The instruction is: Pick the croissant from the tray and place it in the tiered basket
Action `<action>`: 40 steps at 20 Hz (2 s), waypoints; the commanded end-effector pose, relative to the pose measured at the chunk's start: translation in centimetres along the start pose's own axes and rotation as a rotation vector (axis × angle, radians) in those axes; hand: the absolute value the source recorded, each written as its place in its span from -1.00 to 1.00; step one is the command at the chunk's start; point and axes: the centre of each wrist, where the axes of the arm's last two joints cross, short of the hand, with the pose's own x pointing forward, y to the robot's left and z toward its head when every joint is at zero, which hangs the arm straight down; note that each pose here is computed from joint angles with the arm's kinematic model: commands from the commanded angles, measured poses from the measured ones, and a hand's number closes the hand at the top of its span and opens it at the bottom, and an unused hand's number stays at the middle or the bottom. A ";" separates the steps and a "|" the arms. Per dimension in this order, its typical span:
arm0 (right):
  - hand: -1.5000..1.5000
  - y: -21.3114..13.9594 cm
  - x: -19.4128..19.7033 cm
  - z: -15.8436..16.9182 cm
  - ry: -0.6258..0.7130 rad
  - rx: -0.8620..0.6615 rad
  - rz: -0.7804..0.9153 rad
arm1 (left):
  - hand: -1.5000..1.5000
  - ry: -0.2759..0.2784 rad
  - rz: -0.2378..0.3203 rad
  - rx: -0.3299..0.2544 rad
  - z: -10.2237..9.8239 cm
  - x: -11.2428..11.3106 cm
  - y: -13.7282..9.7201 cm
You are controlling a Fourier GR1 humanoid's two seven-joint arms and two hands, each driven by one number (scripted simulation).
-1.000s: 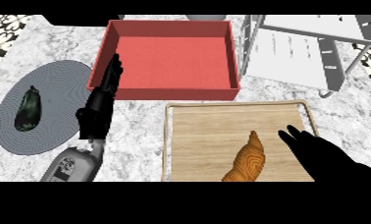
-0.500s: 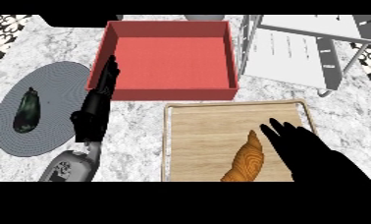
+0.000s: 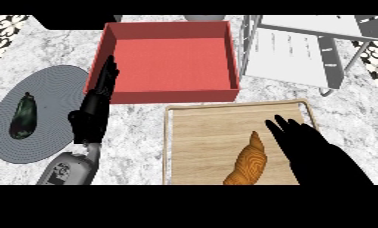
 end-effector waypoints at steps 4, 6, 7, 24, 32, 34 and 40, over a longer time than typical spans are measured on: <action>-1.00 1.7 1.1 -0.2 0.191 0.053 -0.016 | 0.00 0.001 0.007 0.009 0.2 0.0 -0.4; -1.00 3.7 1.1 -0.9 0.174 0.054 -0.004 | 0.00 0.012 0.003 0.012 -0.3 -1.0 0.1; -1.00 2.2 0.9 -0.5 0.177 0.052 -0.012 | 0.00 -0.009 0.006 0.013 -0.1 -0.3 -1.0; -1.00 3.7 3.2 -4.8 0.181 0.078 -0.060 | 0.00 0.003 0.007 0.008 1.4 0.7 -1.1; -1.00 4.3 3.5 -6.3 0.179 0.110 -0.048 | 0.00 0.010 0.013 -0.009 0.5 -1.0 -1.4; -1.00 6.1 4.9 -6.2 0.172 0.101 -0.053 | 0.00 -0.001 -0.019 0.009 0.4 -0.8 0.2; -1.00 6.0 2.9 -7.4 0.181 0.110 -0.079 | 0.00 0.016 0.011 -0.007 0.2 0.3 0.5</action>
